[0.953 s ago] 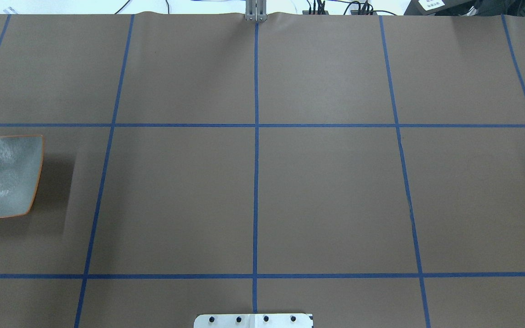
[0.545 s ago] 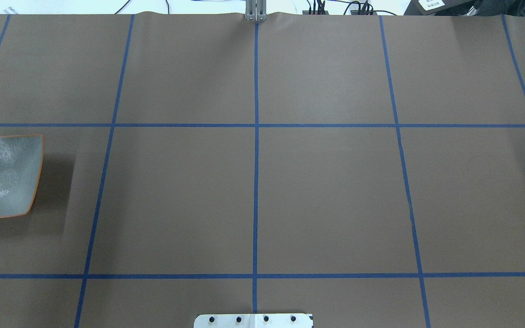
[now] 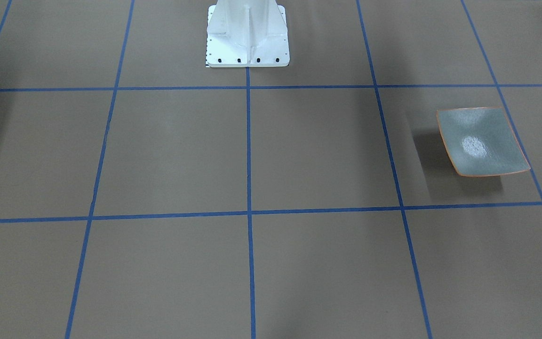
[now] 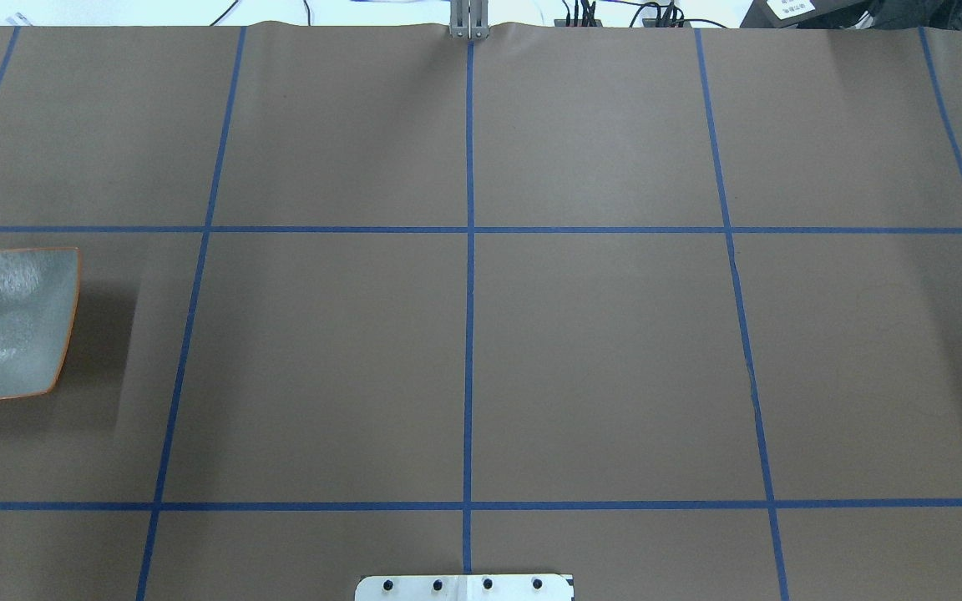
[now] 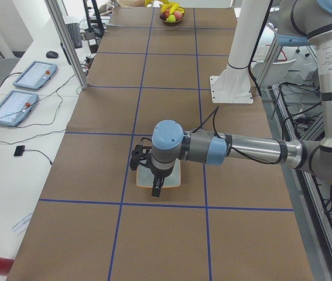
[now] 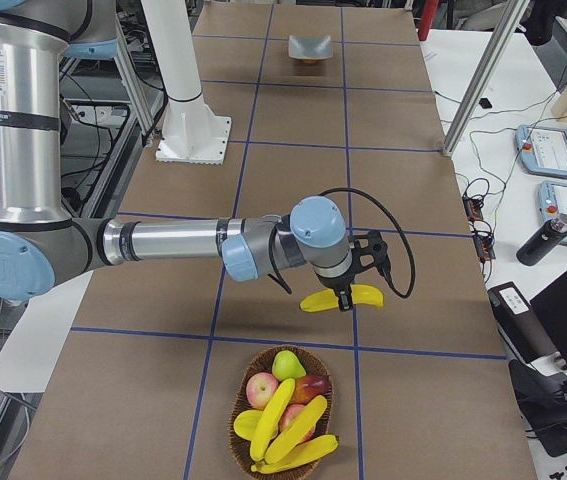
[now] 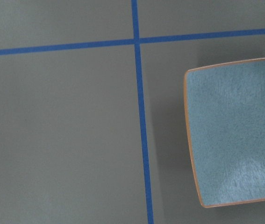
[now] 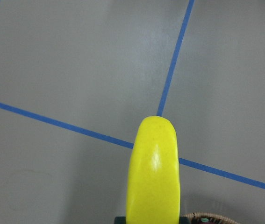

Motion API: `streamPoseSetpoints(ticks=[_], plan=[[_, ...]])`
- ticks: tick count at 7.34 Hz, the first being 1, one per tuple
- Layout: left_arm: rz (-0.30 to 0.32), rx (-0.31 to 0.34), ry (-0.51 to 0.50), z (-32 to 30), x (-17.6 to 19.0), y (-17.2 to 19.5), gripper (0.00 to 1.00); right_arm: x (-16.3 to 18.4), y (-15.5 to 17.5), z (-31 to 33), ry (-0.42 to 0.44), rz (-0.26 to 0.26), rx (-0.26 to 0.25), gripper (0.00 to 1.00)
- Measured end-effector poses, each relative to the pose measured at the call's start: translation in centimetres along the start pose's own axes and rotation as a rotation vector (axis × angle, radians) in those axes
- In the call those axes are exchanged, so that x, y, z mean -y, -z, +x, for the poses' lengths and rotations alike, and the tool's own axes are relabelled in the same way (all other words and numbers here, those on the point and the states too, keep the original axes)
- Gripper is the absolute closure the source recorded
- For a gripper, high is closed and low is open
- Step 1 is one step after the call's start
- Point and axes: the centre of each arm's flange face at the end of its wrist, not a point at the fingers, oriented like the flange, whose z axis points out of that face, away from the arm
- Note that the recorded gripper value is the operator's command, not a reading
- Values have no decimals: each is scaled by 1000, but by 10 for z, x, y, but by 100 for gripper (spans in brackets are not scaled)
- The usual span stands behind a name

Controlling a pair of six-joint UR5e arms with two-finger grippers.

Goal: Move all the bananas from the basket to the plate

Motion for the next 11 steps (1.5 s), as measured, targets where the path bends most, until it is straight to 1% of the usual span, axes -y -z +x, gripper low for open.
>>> streamPoseSetpoints(ticks=[1,2,3,4,5,6,7,8,10,11], plan=[[102,7,-103,12,16,13,0,10,16,-25,-85,32,23,100],[185,5,-188,25,29,25,0,22,30,-53,-164,60,45,100],[238,-12,-240,36,35,35,0,36,41,-83,-234,81,69,100],[287,-38,-253,46,40,43,0,52,46,-114,-294,93,96,100],[336,-71,-231,61,46,47,0,68,48,-146,-347,97,122,100],[371,-119,-208,82,54,45,0,82,48,-179,-392,101,141,100],[383,-176,-200,109,64,38,0,92,41,-213,-431,110,144,100],[376,-238,-177,142,82,31,0,100,32,-245,-466,125,138,100],[359,-380,-55,222,134,34,0,114,8,-320,-526,161,147,100],[344,-454,-7,269,158,39,0,117,-3,-363,-547,171,167,100]])
